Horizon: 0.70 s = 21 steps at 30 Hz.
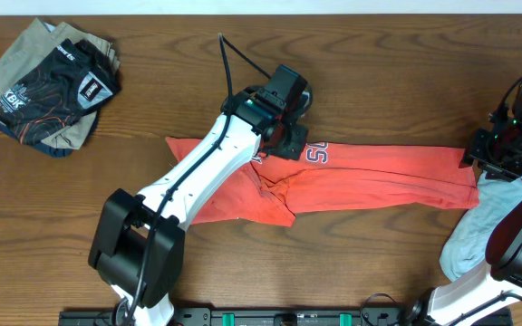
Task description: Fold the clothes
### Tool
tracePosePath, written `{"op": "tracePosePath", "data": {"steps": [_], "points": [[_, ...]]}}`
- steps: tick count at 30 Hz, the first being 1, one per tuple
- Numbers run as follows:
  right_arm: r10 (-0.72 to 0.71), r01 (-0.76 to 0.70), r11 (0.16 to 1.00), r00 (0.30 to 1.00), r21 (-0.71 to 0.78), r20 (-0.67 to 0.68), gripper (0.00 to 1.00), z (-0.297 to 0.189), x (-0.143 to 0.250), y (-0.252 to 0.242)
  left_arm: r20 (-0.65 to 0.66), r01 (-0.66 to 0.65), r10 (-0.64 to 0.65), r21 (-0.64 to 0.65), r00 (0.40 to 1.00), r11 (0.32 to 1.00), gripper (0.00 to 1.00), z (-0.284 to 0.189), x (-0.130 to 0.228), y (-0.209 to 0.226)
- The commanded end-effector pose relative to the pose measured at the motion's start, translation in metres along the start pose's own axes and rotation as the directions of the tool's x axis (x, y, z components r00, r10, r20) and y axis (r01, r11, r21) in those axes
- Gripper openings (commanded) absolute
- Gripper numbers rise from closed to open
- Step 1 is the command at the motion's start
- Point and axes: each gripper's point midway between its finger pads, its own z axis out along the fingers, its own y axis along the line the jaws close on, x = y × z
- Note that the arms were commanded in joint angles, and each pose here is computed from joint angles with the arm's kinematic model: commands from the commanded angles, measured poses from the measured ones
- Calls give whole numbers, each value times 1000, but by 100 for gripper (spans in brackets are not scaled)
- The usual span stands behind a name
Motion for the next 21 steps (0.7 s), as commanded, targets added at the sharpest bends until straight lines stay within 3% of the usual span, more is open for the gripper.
{"op": "tracePosePath", "data": {"steps": [1,4,8,11,14,21], "points": [[2,-2,1000,1000,0,-3,56,1,0,-2,4,-1,1,-116,1000,993,10,10,-2,24],[2,-2,1000,1000,0,-4,57,1,0,-2,-22,12,-15,-133,1000,991,12,8,4,32],[2,-2,1000,1000,0,-3,57,1,0,-2,-102,46,-67,-202,992,978,24,2,24,57],[2,-2,1000,1000,0,-3,57,1,0,-2,-112,67,-111,-335,988,940,33,-4,32,96],[2,-2,1000,1000,0,-2,57,1,0,-2,-114,113,-168,-380,979,918,41,-7,38,124],[2,-2,1000,1000,0,-1,58,1,-1,-2,-158,180,-250,-359,955,916,42,-2,59,153]]}}
